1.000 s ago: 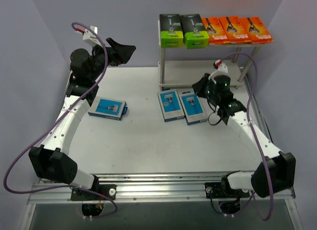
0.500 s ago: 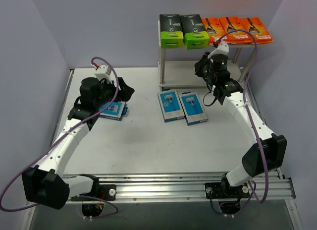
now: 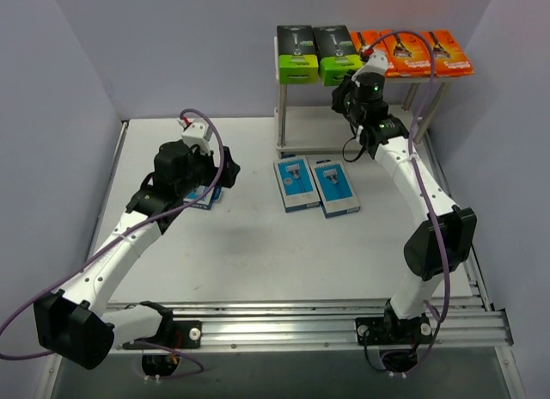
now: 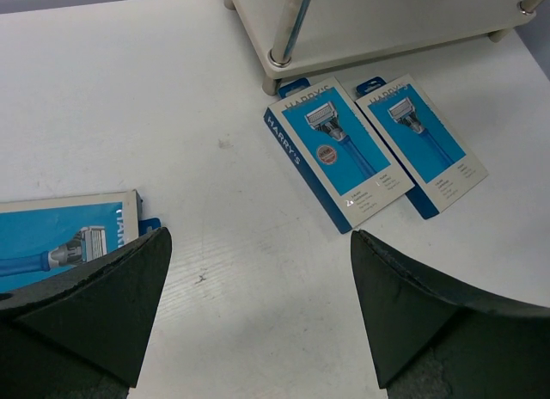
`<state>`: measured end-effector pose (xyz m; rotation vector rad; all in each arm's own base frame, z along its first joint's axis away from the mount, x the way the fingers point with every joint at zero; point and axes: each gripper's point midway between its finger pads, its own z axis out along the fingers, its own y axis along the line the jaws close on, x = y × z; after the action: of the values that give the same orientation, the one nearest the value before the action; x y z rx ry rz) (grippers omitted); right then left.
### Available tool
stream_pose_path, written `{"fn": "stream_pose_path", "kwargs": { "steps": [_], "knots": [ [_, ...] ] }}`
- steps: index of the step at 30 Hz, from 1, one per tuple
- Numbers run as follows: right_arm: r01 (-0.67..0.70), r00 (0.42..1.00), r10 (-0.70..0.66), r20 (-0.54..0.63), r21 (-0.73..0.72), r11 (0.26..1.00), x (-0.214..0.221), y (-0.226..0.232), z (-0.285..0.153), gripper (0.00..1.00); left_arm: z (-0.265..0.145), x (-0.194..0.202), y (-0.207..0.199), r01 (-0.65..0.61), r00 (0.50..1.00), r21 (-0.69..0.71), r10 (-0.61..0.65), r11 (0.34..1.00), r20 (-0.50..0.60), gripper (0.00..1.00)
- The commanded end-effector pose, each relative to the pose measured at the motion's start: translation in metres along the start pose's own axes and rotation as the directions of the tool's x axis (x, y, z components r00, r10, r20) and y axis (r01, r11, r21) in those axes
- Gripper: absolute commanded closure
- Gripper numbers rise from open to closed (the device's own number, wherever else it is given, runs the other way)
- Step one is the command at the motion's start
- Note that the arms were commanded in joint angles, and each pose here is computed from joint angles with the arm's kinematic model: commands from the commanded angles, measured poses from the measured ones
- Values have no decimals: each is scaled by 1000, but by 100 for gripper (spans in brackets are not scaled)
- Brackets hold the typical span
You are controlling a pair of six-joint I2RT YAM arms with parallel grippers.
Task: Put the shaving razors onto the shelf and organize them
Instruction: Place the shaving razor onto shelf
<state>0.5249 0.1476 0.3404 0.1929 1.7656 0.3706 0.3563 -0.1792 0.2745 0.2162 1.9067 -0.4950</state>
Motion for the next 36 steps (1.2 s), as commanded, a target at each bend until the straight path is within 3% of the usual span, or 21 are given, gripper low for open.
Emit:
{"fn": "stream_pose_path", "kwargs": {
  "steps": [1,36],
  "knots": [
    [16,997,-15,80,-15,1000,-32,14,1,100,-7,-11,1,-35,999,-28,36,999,34,6],
    [20,998,-16,61,-56,998,-27,32,31,99,-10,-12,5,-69,997,-78,72,995,35,6]
  ]
}}
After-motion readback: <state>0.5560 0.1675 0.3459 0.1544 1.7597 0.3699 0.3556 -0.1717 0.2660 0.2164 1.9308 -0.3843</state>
